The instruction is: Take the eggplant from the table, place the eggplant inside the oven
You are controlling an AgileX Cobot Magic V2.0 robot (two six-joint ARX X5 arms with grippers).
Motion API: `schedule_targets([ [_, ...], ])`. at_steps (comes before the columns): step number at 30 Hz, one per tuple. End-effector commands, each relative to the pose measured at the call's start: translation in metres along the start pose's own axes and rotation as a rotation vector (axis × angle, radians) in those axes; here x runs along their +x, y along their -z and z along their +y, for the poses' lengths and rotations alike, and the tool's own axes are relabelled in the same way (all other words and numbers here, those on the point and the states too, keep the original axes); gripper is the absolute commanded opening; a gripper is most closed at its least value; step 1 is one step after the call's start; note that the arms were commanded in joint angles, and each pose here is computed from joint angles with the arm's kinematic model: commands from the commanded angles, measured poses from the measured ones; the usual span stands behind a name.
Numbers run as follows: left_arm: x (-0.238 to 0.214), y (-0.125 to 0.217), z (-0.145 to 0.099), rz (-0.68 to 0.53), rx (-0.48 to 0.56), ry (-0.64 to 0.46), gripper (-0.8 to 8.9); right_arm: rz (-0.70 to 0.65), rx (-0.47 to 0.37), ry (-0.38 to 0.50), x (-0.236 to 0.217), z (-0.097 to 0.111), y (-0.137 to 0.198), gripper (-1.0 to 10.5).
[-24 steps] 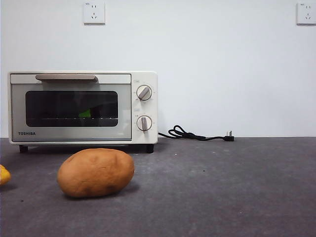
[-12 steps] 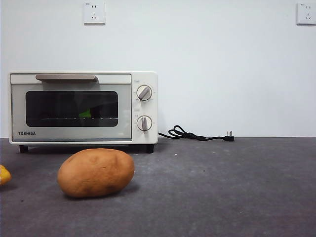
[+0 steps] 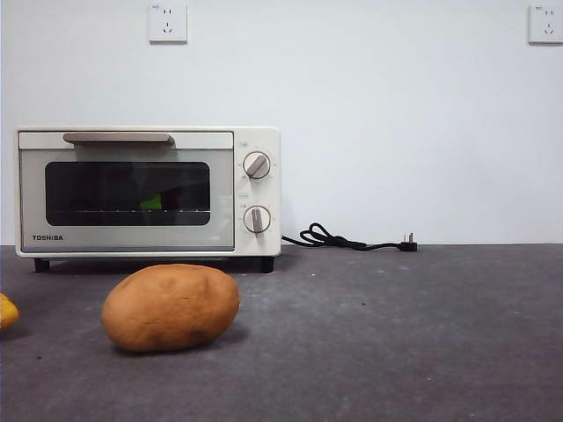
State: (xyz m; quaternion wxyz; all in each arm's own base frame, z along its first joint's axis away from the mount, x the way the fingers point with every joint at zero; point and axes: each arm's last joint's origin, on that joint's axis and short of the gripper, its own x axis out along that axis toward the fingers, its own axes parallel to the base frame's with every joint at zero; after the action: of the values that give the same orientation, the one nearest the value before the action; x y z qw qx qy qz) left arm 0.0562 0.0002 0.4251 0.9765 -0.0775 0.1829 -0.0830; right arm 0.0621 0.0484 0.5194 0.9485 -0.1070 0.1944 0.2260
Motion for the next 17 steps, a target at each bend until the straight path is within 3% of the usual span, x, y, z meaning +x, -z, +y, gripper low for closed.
schedule_targets([
  [1,0.0011,-0.0007,0.0003,-0.003,0.012,0.000,-0.04,0.022,0.003,0.004,0.0001,0.0000,0.0023,0.0],
  [17,0.0040,-0.0016,0.0012,0.007,-0.010,0.007,-0.04,0.023,0.002,0.005,0.0007,0.0001,0.0021,0.0],
])
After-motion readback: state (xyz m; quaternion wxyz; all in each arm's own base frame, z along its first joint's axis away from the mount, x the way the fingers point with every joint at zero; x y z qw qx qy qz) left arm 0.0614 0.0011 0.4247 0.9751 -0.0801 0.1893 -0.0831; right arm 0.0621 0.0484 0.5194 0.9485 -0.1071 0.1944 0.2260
